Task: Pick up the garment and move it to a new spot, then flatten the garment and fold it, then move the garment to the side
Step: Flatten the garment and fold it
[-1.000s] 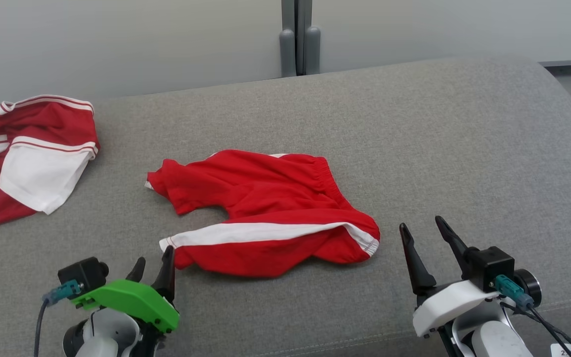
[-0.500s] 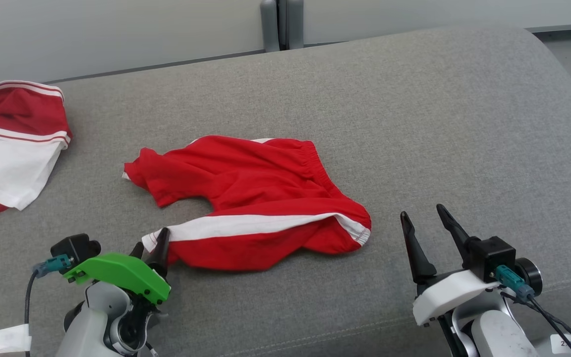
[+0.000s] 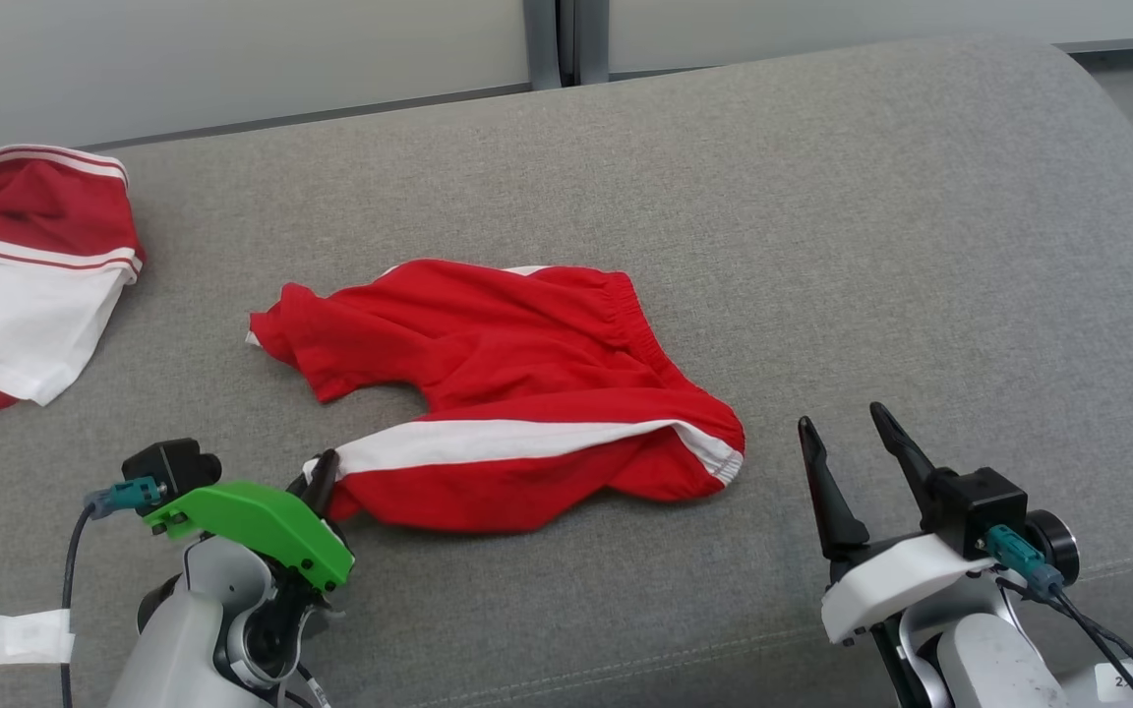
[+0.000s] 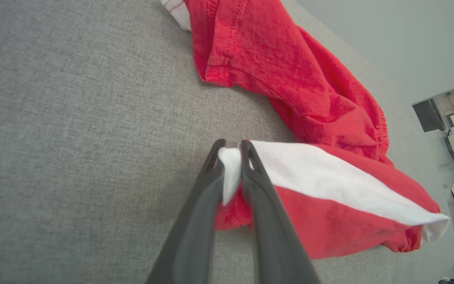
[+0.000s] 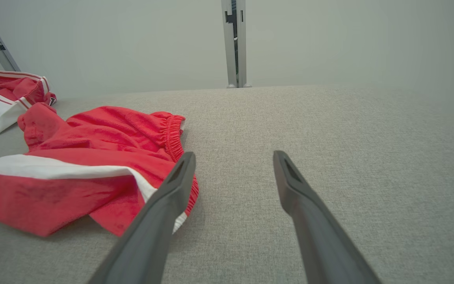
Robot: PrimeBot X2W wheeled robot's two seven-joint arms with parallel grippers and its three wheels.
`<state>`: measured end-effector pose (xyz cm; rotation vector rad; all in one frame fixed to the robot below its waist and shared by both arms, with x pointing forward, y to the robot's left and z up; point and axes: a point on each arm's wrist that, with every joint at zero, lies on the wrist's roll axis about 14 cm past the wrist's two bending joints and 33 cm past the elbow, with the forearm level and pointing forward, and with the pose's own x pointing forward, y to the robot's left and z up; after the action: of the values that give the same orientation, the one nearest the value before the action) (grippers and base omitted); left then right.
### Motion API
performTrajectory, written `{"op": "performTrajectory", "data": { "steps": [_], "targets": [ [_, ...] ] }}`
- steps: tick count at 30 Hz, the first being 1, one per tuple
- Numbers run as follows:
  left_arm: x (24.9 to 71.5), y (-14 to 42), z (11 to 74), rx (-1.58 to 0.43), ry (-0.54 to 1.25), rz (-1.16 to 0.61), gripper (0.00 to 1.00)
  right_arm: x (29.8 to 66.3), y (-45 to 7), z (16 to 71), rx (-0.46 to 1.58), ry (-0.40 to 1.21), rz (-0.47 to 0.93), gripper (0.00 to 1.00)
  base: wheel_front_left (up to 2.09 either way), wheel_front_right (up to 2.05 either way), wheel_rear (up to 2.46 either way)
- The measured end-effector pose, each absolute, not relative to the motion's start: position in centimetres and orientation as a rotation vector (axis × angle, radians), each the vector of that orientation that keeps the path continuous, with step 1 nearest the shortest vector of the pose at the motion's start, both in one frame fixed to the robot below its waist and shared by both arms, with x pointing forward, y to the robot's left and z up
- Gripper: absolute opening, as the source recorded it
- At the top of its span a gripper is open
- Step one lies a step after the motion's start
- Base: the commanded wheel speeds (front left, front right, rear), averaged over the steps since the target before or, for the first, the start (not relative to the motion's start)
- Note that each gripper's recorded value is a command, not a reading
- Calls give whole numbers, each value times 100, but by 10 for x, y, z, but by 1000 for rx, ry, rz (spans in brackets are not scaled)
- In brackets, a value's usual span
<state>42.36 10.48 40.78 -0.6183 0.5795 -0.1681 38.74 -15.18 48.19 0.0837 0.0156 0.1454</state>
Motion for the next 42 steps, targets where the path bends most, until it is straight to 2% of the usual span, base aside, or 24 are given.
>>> {"op": "performTrajectory", "data": {
  "steps": [8, 17, 23, 33, 35, 36, 40, 42],
  "targets": [
    [422, 108, 420, -599, 562, -200, 0, 389, -142, 476, 109, 34, 171, 100, 0, 0, 0],
    [411, 117, 433, -631, 484, -172, 0, 390, -129, 449, 347, 158, 161, 100, 0, 0, 0],
    [403, 121, 434, -643, 474, -150, 0, 391, -99, 430, 456, 275, 232, 100, 0, 0, 0],
    [399, 121, 435, -648, 469, -144, 0, 395, -79, 421, 499, 344, 304, 100, 0, 0, 0],
    [399, 121, 435, -647, 469, -145, 0, 397, -78, 424, 504, 329, 312, 73, 0, 0, 0],
    [399, 120, 436, -647, 468, -145, 0, 398, -78, 427, 503, 317, 318, 49, 0, 0, 0],
    [399, 119, 437, -644, 466, -150, 0, 397, -76, 435, 509, 287, 339, 0, 0, 0, 0],
    [400, 119, 437, -641, 465, -152, 0, 397, -77, 439, 517, 272, 347, 0, 0, 0, 0]
  ]
}}
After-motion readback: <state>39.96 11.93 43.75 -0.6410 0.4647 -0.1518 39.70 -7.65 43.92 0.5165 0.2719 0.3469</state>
